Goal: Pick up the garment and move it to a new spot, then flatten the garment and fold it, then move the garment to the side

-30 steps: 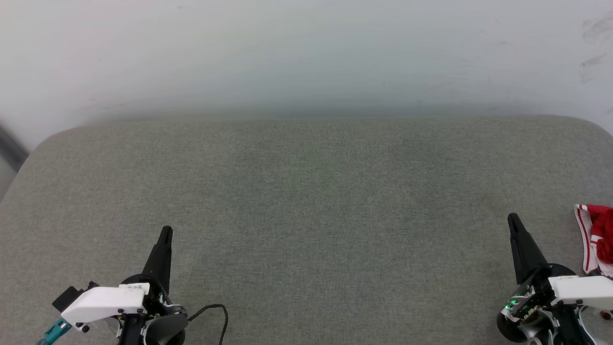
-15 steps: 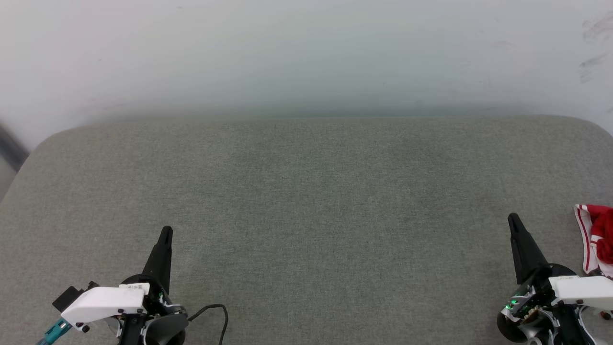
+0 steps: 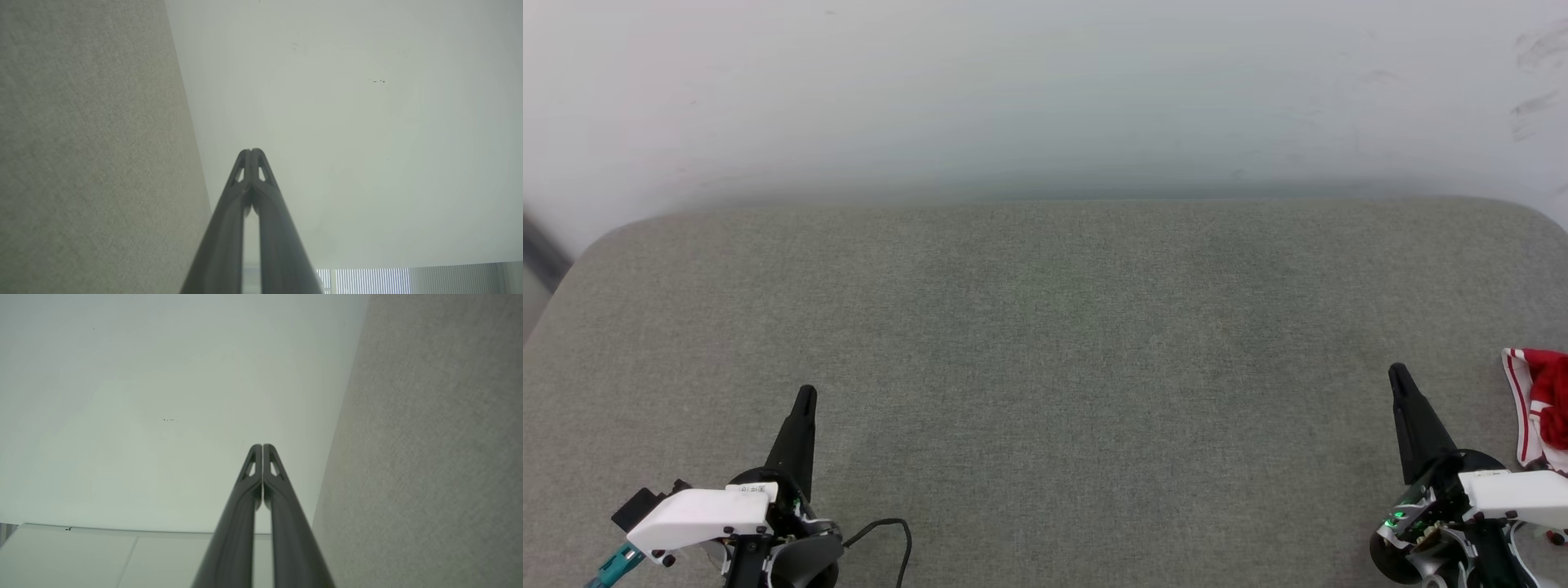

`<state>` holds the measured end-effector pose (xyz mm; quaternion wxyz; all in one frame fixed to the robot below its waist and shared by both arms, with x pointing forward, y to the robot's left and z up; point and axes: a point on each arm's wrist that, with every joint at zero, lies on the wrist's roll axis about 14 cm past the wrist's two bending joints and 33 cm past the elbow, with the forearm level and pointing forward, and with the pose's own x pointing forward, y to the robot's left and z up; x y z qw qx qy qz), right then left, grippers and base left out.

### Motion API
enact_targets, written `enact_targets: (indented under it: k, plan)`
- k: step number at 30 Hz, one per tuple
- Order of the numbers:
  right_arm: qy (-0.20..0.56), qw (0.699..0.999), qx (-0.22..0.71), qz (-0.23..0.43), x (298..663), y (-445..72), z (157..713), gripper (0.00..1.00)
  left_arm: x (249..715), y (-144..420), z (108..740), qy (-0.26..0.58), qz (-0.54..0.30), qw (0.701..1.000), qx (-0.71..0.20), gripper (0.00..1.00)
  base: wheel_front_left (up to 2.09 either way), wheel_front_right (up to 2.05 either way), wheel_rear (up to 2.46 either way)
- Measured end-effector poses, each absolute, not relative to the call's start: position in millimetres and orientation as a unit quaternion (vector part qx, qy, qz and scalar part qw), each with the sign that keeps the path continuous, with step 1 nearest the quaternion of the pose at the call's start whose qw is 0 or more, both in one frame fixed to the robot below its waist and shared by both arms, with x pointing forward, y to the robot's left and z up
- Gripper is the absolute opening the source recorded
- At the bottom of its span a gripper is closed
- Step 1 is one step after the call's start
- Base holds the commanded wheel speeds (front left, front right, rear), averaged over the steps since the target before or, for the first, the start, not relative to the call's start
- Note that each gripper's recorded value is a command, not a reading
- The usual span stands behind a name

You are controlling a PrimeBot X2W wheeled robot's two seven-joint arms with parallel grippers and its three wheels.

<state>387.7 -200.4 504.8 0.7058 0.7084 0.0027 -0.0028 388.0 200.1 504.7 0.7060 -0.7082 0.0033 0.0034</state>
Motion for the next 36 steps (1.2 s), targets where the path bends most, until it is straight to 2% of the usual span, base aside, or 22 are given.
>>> enact_targets:
  k: [36]
  plan:
    - [0.003,0.706,0.708,-0.003,387.6,-200.8,504.7,0.0,388.0,200.0,504.7,0.003,0.003,0.705,-0.709,0.0,0.0,0.0,0.0]
